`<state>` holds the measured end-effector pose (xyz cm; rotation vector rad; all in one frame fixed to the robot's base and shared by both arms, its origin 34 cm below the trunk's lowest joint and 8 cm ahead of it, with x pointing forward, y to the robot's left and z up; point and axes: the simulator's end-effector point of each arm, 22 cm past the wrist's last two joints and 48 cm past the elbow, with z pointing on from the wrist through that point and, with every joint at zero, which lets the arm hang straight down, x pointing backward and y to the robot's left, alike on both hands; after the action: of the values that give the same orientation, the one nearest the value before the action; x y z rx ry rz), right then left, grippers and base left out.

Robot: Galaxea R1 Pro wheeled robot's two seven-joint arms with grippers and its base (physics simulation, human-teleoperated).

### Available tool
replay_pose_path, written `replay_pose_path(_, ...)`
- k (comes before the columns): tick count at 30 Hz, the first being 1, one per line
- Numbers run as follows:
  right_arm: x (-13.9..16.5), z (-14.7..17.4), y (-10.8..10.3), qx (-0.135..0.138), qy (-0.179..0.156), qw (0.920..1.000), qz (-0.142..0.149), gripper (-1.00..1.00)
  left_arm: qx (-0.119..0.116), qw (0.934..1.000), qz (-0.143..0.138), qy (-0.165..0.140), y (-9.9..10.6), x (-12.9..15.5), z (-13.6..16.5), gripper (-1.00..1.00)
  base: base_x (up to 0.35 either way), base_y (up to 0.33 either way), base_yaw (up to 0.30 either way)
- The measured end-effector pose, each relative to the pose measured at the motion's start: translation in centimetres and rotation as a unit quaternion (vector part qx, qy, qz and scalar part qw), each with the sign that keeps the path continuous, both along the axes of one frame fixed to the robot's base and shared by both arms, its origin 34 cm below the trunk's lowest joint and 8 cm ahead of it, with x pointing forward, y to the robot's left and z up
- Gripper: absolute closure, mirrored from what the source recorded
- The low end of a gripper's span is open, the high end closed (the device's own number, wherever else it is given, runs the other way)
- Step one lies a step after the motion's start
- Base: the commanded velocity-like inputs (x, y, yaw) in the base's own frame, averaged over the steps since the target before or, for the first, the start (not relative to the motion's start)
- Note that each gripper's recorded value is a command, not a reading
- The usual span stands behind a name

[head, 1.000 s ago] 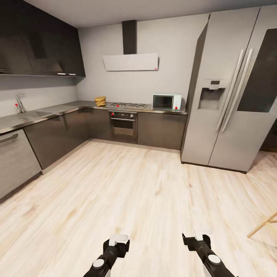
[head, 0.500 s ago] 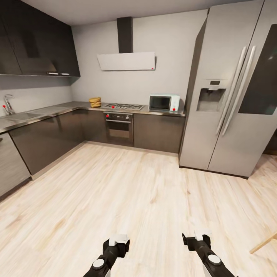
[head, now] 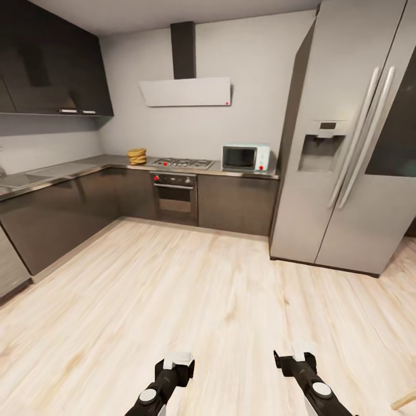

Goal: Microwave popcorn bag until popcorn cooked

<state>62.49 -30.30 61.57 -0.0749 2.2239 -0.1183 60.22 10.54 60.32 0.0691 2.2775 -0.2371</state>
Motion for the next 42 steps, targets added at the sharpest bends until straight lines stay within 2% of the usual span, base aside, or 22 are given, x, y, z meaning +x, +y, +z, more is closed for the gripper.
replay_pose_path(6, 0.0, 0.0, 0.0, 0.0, 0.0, 1.0, 0.0, -1.0, 0.0, 1.0, 0.0, 0.0, 0.0, 0.0, 0.0, -1.0, 0.345, 0.143, -0.013)
replay_pose_path(17, 0.0, 0.0, 0.0, 0.0, 0.0, 1.0, 0.0, -1.0, 0.0, 1.0, -0.001, 0.0, 0.0, 0.0, 0.0, -1.0, 0.345, 0.154, -0.253)
replay_pose_path(36, 0.1, 0.2, -0.2, 0.004, -0.002, 1.0, -0.005, -1.0, 0.0, 1.0, 0.001, 0.002, 0.0, 0.0, -0.1, -1.0, 0.334, 0.202, -0.006)
replay_pose_path(40, 0.8, 0.9, -0.2, 0.007, -0.012, 0.9999, -0.006, -1.0, 0.002, 0.9996, 0.0, 0.028, 0.1, -2.7, -2.0, -1.0, 0.331, 0.168, 0.0)
replay_pose_path(42, 1.2, 1.4, -0.2, 0.007, -0.019, 0.9998, -0.006, -1.0, 0.003, 0.9982, -0.004, 0.06, 0.0, -6.3, -4.3, -1.0, 0.274, 0.141, 0.0)
